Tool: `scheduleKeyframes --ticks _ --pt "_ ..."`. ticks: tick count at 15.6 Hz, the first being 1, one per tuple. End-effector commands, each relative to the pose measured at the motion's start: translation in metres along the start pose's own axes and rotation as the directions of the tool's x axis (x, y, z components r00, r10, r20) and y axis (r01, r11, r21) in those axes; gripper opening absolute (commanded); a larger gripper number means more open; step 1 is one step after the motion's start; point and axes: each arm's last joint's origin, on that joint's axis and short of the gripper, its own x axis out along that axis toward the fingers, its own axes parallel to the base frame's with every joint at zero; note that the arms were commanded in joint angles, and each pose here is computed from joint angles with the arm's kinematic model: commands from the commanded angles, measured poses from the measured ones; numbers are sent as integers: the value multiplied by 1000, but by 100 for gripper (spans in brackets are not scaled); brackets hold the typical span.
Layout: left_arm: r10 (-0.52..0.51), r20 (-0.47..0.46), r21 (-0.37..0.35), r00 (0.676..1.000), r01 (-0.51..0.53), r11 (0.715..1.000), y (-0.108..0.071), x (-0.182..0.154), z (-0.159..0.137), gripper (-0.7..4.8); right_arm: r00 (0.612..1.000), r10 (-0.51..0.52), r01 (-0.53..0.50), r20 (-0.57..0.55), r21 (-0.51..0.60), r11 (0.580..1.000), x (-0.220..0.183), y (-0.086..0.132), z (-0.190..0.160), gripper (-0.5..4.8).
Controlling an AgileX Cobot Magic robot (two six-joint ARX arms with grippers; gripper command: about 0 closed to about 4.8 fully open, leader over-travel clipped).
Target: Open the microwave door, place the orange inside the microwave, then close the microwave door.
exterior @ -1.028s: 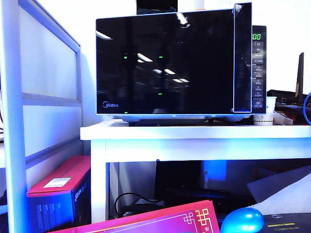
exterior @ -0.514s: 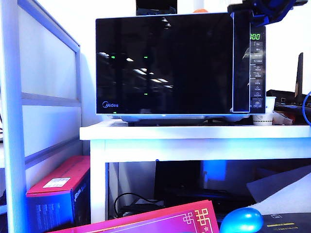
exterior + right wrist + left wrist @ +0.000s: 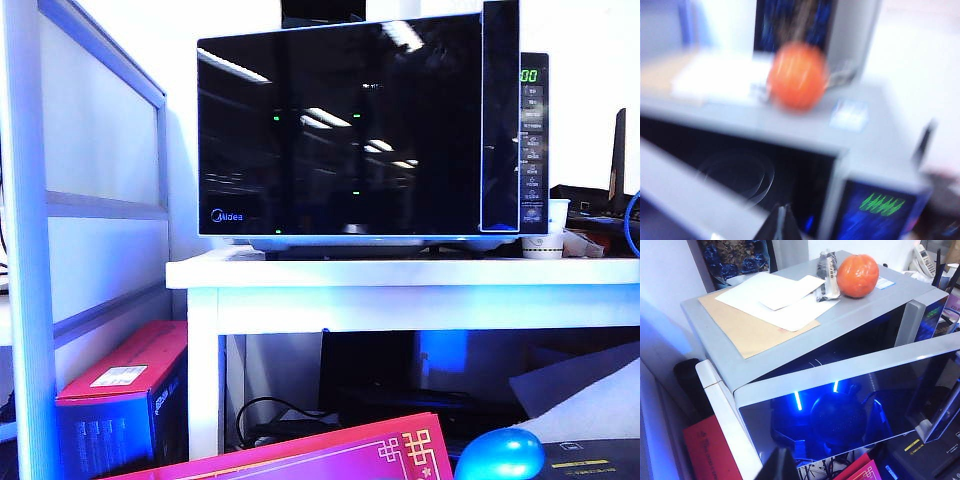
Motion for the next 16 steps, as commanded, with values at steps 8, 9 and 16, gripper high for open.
scheduleKeyframes --ticks 8,9,16 --pt "-7 10 4 1000 7 1000 -1 -2 1 -5 978 -181 178 -102 -32 983 56 -11 -49 0" --pt "-7 9 4 1000 7 1000 -1 -2 1 -5 984 -139 137 -112 -28 990 58 -9 -53 0" --pt "-7 10 5 1000 6 1000 0 -2 1 -5 979 205 -205 1 -18 979 33 1 -23 0"
